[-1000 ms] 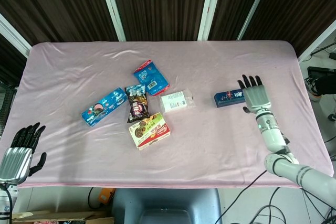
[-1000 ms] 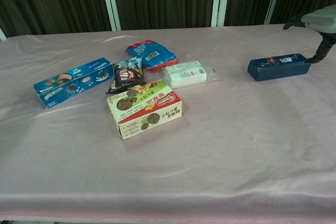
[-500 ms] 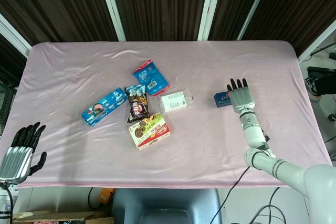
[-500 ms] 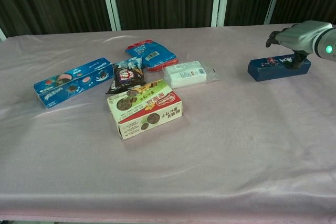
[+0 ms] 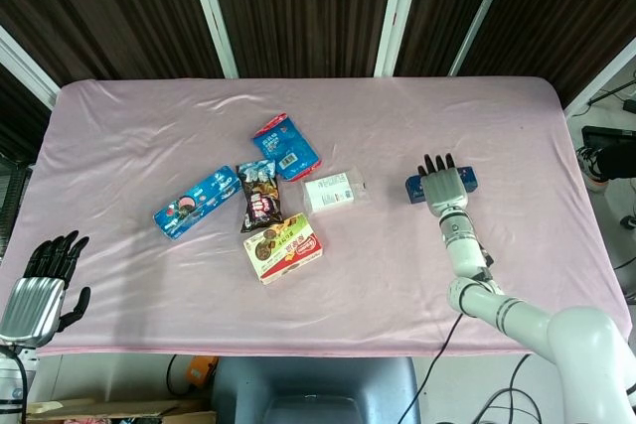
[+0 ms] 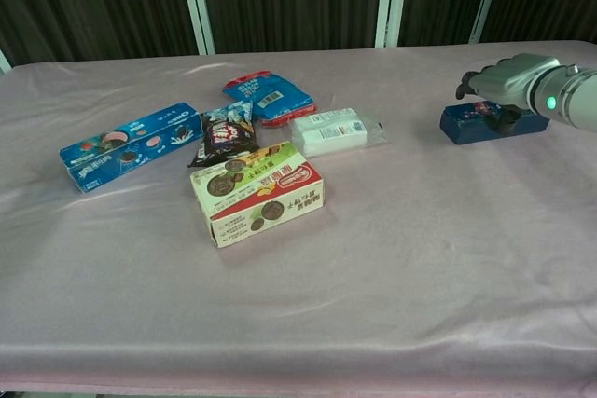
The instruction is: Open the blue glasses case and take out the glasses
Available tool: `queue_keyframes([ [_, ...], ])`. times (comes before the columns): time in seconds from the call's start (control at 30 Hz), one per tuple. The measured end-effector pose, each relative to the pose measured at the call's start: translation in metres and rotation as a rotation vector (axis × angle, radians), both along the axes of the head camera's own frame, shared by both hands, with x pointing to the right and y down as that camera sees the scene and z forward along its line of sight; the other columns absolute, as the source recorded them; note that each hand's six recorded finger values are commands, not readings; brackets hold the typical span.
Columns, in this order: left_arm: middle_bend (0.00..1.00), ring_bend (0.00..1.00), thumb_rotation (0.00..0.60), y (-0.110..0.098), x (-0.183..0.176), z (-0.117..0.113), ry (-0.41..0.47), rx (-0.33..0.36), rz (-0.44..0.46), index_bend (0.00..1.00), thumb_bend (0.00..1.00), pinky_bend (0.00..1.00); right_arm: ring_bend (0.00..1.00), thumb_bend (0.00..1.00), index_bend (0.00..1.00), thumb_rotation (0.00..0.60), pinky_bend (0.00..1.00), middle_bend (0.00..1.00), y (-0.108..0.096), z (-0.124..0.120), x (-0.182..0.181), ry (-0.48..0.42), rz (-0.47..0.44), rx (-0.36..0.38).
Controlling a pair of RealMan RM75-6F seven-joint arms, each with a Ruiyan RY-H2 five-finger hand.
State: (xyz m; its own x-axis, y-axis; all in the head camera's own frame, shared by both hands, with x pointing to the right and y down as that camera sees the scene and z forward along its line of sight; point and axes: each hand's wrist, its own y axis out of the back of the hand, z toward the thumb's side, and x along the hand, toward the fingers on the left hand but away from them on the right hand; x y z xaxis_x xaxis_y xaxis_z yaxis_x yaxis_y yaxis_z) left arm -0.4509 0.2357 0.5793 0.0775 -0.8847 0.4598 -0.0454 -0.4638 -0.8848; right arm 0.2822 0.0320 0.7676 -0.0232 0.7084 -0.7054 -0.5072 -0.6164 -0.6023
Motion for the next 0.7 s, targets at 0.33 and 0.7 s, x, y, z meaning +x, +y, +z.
queue_keyframes([
  [0.33,0.00,0.00,0.600,0.001,0.003,0.001,0.005,-0.004,0.009,0.00,0.45,0.08,0.00,0.74,0.26,0.600,0.00,0.00,0.013,0.003,-0.002,0.027,-0.043,-0.042],
  [0.7,0.00,0.00,0.600,0.000,0.005,0.001,0.013,-0.005,0.009,0.00,0.45,0.08,0.00,0.74,0.26,0.600,0.00,0.00,0.043,-0.012,-0.004,0.008,-0.162,-0.087],
])
